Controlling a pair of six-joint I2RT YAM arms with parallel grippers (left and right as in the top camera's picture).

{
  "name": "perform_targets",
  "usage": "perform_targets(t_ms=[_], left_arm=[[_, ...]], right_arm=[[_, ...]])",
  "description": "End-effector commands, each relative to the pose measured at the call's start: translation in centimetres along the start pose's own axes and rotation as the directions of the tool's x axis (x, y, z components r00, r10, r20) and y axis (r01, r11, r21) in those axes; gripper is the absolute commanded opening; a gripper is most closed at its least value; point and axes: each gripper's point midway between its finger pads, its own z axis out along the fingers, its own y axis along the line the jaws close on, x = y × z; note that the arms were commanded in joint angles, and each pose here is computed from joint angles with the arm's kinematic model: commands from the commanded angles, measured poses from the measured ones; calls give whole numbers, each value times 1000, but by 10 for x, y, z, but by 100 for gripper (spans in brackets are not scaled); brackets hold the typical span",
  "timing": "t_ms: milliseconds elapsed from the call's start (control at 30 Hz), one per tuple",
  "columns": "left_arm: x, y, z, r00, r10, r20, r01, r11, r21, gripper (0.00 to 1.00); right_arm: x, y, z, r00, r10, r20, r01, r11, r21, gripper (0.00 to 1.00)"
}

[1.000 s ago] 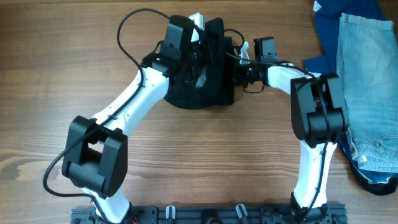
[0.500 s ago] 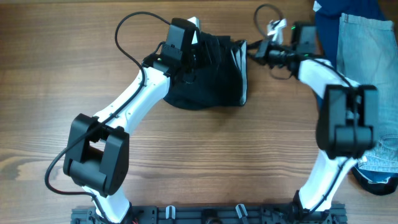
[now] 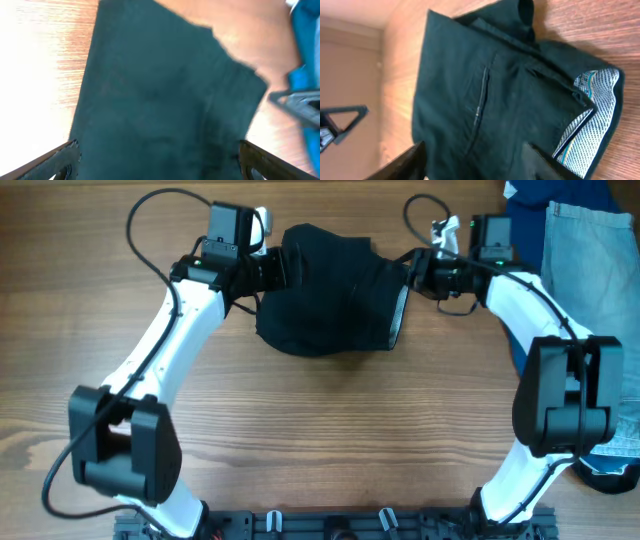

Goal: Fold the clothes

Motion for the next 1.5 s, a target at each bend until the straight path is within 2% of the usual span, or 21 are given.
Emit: perform_targets(t_ms=[0, 167, 300, 400, 500, 533, 567, 633, 700, 733, 767, 900, 967, 1033, 1067, 1133, 1267, 1333, 1367, 1467], left_arm=[[16, 19, 36, 960, 269, -75, -271, 963, -16, 100], [27, 52, 73, 925, 356, -135, -369, 926, -84, 100], [22, 92, 91, 942, 312, -125, -328, 935, -137, 100], [21, 96, 104, 954, 286, -94, -291, 956, -45, 98], [29, 97, 116, 960, 263, -101, -264, 965, 5, 82], [32, 94, 120, 963, 248, -103, -247, 969, 24, 73], [36, 88, 123, 965, 241, -108, -235, 970, 60, 57], [41, 75, 124, 963, 244, -113, -230, 966, 120, 37], [44, 64, 125, 971, 206, -118, -187, 970, 157, 29], [45, 59, 125, 972, 199, -121, -177, 969, 171, 20], [46, 56, 126, 973, 195, -125, -172, 969, 177, 5], [42, 60, 126, 984, 132, -122, -113, 982, 151, 4], [30, 80, 125, 996, 16, -92, -10, 998, 70, 4], [11, 117, 120, 982, -190, -10, 189, 981, -53, 4], [1, 140, 114, 951, -307, 49, 310, 946, -98, 4], [-12, 172, 103, 884, -447, 136, 463, 877, -126, 4], [-34, 237, 74, 643, -705, 301, 752, 656, -70, 4], [-36, 267, 60, 471, -802, 367, 868, 496, -29, 4], [-32, 291, 49, 331, -850, 410, 932, 363, -1, 4], [-15, 331, 29, 69, -863, 500, 994, 101, 39, 4]], right_arm=[[-5, -12, -2, 999, -46, 25, 44, 996, 72, 66], [-4, -18, -2, 999, -38, 25, 35, 994, 103, 68], [-2, -21, -3, 999, -53, 15, 50, 992, 117, 69], [-2, -24, -3, 999, -51, 18, 48, 989, 140, 69], [-3, -25, -3, 998, -51, 23, 47, 988, 146, 70], [-4, -26, -3, 998, -52, 25, 48, 988, 150, 70], [-4, -27, -4, 998, -52, 26, 47, 987, 156, 70], [-4, -27, -4, 998, -52, 27, 47, 987, 156, 70], [-5, -27, -4, 998, -54, 30, 49, 986, 159, 70], [-5, -27, -4, 998, -56, 31, 50, 986, 159, 70], [-6, -27, -4, 998, -57, 33, 51, 986, 158, 70], [-6, -27, -4, 998, -57, 32, 51, 986, 158, 71], [-6, -27, -4, 998, -56, 32, 50, 986, 158, 71], [-5, -27, -4, 998, -54, 30, 49, 986, 159, 71], [-5, -27, -4, 998, -54, 29, 49, 986, 159, 71], [-5, -27, -4, 998, -54, 30, 49, 986, 159, 71], [-6, -30, -4, 998, -54, 33, 47, 984, 173, 71], [-5, -31, -4, 998, -52, 33, 45, 983, 179, 71], [-5, -31, -4, 998, -51, 33, 45, 982, 181, 71], [-5, -31, -4, 998, -52, 34, 45, 982, 182, 70]])
